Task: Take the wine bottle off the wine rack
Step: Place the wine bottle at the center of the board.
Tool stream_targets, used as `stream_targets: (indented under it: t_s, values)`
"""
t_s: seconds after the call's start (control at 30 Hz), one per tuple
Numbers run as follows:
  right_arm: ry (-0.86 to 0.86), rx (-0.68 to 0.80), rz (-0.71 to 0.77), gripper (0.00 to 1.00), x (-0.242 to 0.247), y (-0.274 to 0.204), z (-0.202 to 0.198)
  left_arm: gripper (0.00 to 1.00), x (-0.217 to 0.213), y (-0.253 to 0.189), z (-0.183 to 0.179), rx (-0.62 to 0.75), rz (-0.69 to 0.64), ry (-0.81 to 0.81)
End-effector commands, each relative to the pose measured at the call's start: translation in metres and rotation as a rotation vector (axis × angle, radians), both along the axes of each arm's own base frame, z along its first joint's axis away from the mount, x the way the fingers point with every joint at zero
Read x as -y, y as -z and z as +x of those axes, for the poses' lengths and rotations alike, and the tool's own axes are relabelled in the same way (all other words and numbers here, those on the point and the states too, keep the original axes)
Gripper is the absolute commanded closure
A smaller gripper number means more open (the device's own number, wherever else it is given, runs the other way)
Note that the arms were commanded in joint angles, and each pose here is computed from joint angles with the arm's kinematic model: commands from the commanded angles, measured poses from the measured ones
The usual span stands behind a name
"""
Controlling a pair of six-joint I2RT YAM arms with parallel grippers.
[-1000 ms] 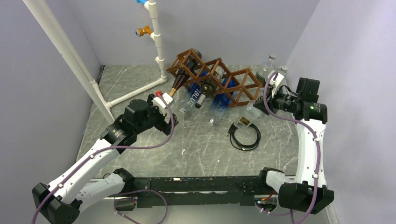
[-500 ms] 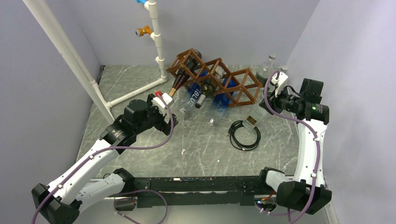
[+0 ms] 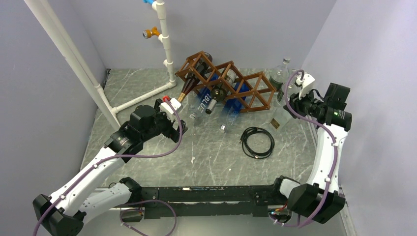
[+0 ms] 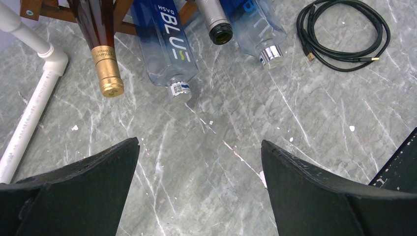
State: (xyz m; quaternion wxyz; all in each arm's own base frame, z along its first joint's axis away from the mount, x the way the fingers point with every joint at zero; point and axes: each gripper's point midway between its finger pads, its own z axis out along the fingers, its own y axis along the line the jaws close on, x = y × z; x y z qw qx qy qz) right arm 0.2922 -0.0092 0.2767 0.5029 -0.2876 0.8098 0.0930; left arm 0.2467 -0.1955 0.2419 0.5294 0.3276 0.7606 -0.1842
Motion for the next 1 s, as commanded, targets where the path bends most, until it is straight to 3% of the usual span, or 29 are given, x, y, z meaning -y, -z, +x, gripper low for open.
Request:
stream_targets:
  t_s: [0.0,0.47,0.97]
  values:
    - [0.037,0.197,-0.054,1.00,0.025,-0.045,0.029,0.01,0.000,-0.015,0.000,0.044,-0.029,0.010]
    - [0.197,0.223,-0.036,1.00,0.091,-0.050,0.070,0.00,0.001,-0.017,-0.001,0.045,-0.034,0.014]
    - [0.252,0.205,-0.041,0.97,0.124,-0.048,0.107,0.00,0.001,-0.017,-0.001,0.046,-0.035,0.014]
